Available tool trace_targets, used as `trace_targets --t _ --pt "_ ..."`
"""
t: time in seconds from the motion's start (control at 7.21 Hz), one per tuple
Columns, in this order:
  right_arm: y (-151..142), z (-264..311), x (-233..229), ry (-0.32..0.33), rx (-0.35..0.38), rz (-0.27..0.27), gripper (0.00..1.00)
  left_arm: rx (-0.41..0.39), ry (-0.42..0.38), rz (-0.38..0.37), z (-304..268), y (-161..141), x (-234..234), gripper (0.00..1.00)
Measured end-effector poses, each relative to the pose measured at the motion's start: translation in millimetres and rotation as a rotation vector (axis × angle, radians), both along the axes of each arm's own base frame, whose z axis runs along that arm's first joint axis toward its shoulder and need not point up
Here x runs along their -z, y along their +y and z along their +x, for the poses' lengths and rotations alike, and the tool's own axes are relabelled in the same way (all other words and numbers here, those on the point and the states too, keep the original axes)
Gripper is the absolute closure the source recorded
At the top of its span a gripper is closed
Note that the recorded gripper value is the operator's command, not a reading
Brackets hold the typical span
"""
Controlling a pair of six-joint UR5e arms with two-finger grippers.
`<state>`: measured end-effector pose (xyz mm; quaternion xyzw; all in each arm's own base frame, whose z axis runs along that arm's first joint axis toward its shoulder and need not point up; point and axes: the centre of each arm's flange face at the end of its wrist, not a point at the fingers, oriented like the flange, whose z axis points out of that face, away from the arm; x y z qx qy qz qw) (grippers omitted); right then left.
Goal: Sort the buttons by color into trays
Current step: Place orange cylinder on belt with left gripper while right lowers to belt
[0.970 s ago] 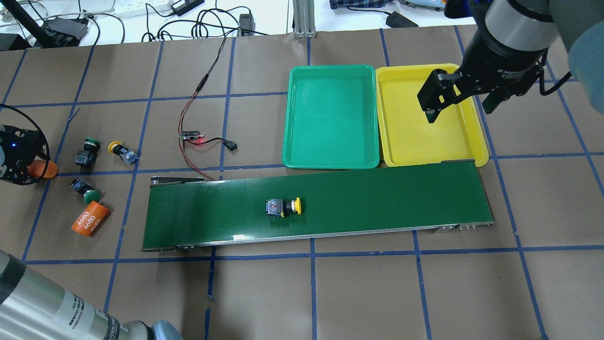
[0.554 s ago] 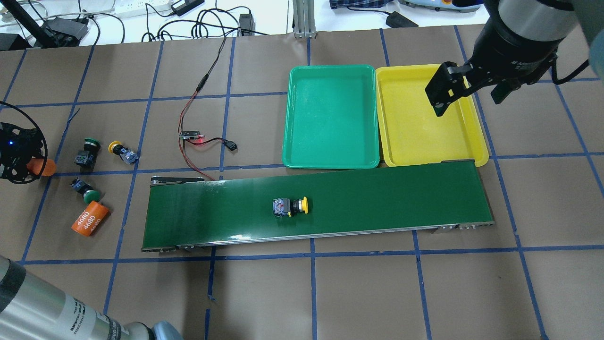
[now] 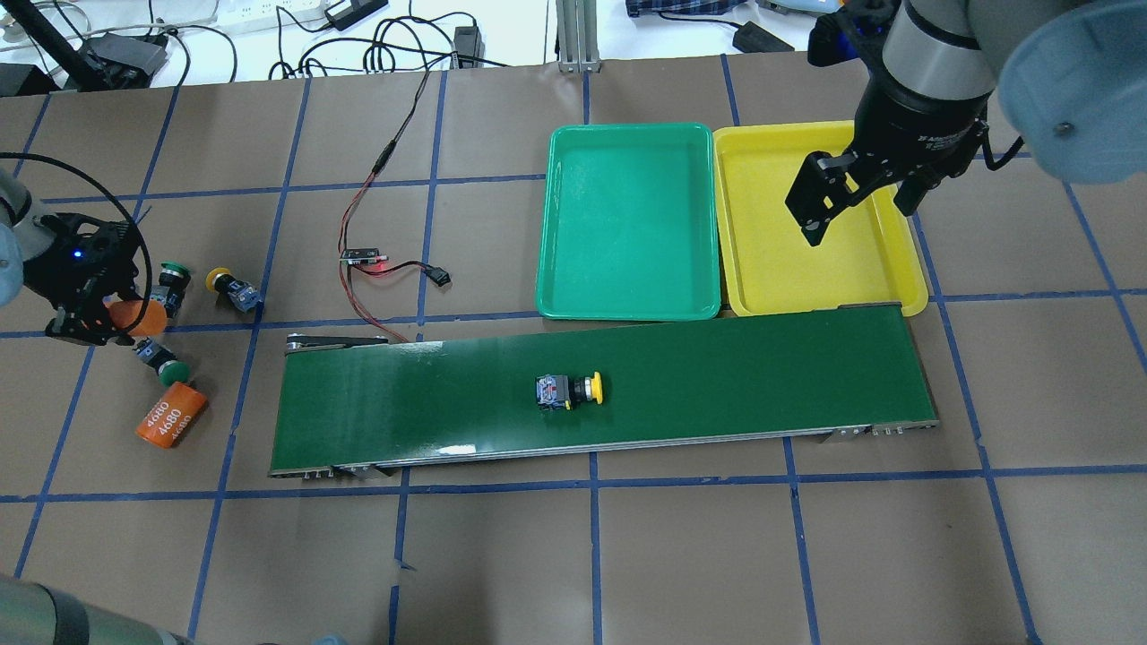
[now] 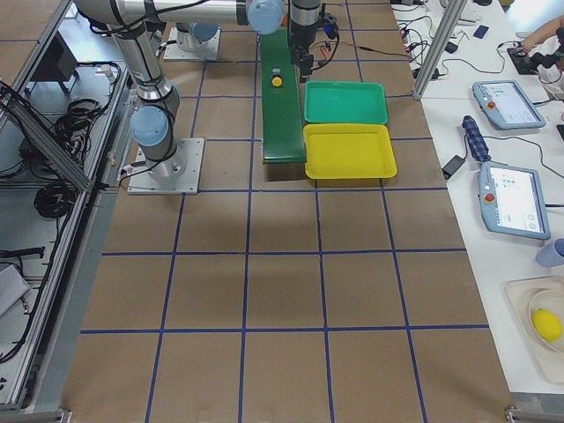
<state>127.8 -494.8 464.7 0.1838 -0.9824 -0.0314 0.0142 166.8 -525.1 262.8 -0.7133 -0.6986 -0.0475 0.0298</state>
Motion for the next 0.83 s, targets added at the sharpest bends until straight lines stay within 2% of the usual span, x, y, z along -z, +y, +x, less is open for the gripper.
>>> trace_targets --t 0.42,0.69,0.83 --pt "-2.0 -1.1 18.9 -0.01 -0.398 0.065 0.0 -0.116 -0.047 -0.002 -169.9 48.3 -9.5 1.0" --pt "3.9 -1.1 36.2 -0.028 -0.557 0.109 0.0 -0.176 -0.068 0.004 -267.9 89.9 1.4 1.0" --pt "8.2 -0.6 50.6 -0.048 -0.644 0.133 0.0 -0.163 -0.077 -0.004 -310.7 104.3 8.3 1.0"
